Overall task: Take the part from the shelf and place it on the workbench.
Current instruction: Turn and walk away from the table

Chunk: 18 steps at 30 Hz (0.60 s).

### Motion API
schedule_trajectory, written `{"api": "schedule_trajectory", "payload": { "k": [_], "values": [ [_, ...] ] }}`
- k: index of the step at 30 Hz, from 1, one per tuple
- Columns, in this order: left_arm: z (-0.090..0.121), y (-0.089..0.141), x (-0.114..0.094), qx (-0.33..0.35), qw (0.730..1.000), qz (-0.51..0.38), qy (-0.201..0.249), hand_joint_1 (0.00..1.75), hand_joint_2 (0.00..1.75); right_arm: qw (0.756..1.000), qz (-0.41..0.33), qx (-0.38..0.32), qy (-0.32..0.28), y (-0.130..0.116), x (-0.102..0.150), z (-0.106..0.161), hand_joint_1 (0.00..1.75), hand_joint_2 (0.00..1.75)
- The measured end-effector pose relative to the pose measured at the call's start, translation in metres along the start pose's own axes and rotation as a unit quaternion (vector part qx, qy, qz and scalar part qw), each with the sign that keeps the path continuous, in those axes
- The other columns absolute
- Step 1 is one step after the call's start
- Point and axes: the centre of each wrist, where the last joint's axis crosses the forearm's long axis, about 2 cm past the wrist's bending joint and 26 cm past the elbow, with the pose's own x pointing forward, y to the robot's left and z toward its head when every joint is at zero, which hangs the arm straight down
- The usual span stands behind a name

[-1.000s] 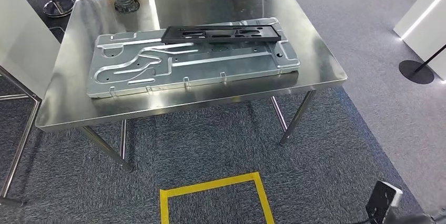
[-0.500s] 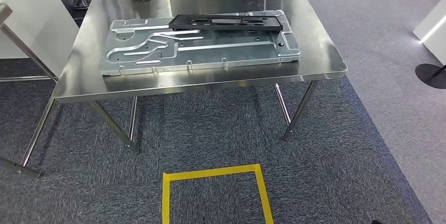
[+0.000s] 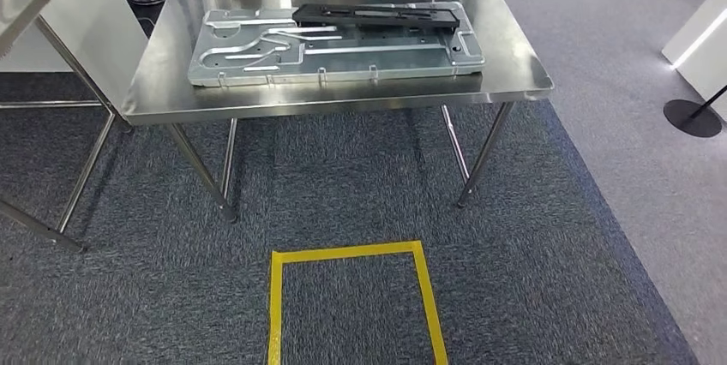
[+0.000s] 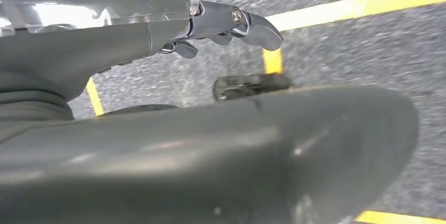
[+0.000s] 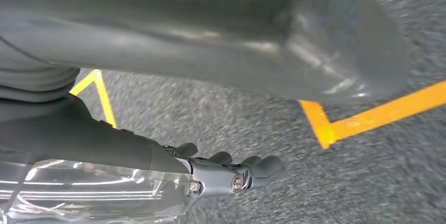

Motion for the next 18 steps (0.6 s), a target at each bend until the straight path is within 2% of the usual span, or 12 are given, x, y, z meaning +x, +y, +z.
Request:
{"api": "schedule_trajectory", "payload": {
  "k": [7, 18],
  "values": [
    [0.001, 0.001, -0.007, 0.001, 1.000, 0.000, 0.003, 0.00, 0.00, 1.000, 0.020, 0.024, -0.003, 0.005, 0.004, 0.000, 0.00, 0.00],
    [0.002, 0.002, -0.011, 0.001, 1.000, -0.007, 0.016, 0.00, 0.00, 0.999, 0.042, 0.023, 0.016, -0.029, 0.005, -0.011, 0.00, 0.00]
  ]
}}
